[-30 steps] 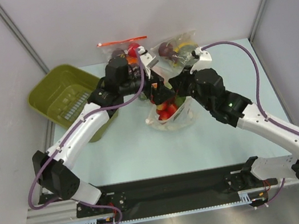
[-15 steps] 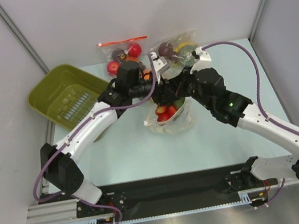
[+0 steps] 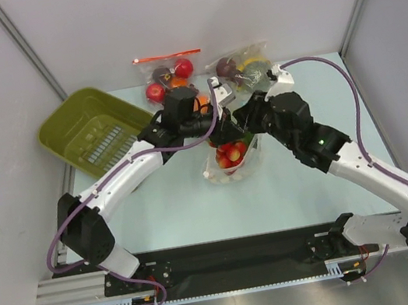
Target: Open the zip-top bag and remove the fake food
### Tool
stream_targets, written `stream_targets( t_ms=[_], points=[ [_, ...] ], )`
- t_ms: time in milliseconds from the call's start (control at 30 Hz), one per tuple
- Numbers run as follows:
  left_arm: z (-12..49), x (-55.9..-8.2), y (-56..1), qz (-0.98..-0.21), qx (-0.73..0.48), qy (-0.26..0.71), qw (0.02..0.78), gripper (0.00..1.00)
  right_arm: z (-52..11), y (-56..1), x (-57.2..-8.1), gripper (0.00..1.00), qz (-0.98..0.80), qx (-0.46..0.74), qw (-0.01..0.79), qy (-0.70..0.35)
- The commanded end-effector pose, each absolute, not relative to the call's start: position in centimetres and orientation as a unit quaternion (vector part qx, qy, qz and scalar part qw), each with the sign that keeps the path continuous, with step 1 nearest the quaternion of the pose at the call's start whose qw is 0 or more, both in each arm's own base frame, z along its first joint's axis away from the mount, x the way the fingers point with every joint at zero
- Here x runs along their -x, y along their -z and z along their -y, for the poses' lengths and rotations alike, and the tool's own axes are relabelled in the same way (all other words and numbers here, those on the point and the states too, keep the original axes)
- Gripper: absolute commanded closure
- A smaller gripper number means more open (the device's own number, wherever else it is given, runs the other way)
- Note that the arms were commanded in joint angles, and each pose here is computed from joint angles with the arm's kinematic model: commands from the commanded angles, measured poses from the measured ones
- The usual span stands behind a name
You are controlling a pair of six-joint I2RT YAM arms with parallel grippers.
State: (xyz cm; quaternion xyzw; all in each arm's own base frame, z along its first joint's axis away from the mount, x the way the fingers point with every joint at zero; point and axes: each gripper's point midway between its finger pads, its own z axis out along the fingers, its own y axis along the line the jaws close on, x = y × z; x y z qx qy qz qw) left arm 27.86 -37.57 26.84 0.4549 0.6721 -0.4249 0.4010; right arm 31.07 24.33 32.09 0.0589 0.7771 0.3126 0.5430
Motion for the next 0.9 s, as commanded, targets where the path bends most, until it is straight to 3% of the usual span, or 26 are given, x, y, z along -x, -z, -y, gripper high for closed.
stream_targets(
  t_ms=[0,100,233,867],
  points=[
    [37.4,-27.3,-27.3,-0.661,-0.464,0.436,0.398,1.00,-20.0,-37.0,-31.3,0.63,-0.732,-0.097,0.607,-0.296],
    [37.3,-27.3,-27.7,-0.659,-0.460,0.448,0.393,1.00,-18.0,-37.7,-30.8,0.45,-0.725,-0.103,0.621,-0.279],
    [36.7,-27.9,-27.9,-0.662,-0.448,0.456,0.392,1.00,-15.0,-37.0,-30.0,0.35,-0.732,-0.126,0.625,-0.239],
    [36.0,-27.9,-28.3,-0.660,-0.444,0.461,0.392,1.00,-19.4,-28.0,-30.8,0.32,-0.794,-0.101,0.519,-0.299]
  ],
)
